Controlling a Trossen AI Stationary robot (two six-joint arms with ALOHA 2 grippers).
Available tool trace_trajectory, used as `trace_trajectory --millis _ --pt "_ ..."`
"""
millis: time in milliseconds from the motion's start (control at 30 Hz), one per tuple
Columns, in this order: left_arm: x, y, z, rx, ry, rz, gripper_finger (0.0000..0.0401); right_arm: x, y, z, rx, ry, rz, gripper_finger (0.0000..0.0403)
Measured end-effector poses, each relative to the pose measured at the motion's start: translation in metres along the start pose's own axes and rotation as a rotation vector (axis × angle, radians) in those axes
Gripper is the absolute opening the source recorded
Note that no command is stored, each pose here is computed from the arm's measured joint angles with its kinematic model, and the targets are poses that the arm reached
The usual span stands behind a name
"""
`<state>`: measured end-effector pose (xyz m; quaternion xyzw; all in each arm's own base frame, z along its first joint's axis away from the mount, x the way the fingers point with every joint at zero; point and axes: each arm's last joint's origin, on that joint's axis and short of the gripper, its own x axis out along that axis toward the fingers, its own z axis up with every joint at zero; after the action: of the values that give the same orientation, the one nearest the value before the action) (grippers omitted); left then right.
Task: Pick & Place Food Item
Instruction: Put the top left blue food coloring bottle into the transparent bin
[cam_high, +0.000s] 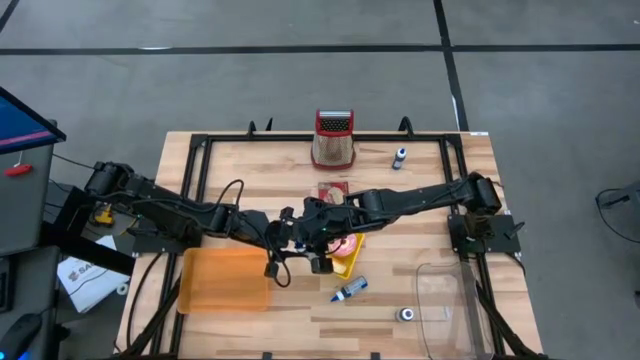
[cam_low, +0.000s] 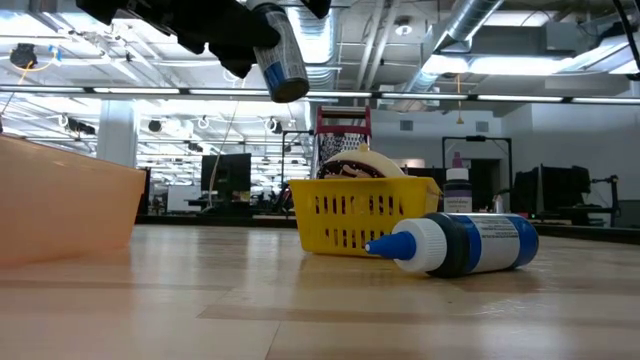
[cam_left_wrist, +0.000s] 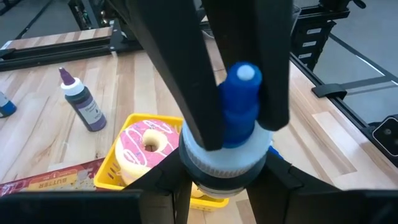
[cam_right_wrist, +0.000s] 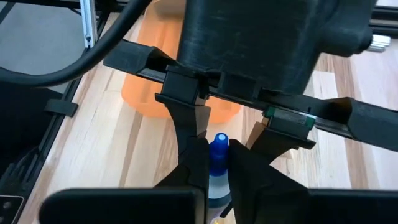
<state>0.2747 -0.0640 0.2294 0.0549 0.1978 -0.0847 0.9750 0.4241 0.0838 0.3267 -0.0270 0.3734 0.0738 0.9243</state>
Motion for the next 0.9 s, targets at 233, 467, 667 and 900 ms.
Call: trace_trajectory --millis 233,467,667,900 --pt "0.0 0.0 0.0 0.019 0.003 0.0 0.0123 0.0 0.001 0.0 -0.003 0.002 -0.001 0.0025" --pt "-0.014 0.002 0.001 0.029 0.052 0.027 0.0176 0.0 0.001 -0.003 -0.003 0.034 -0.005 0.0024" --pt "-0.044 0.007 0.005 0.037 0.101 0.132 0.0225 -0.005 -0.003 -0.007 0.019 0.071 -0.042 0.0025" --pt "-0.074 0.014 0.005 0.033 0.147 0.273 0.0253 -0.039 -0.006 -0.015 0.109 0.154 -0.22 0.0026"
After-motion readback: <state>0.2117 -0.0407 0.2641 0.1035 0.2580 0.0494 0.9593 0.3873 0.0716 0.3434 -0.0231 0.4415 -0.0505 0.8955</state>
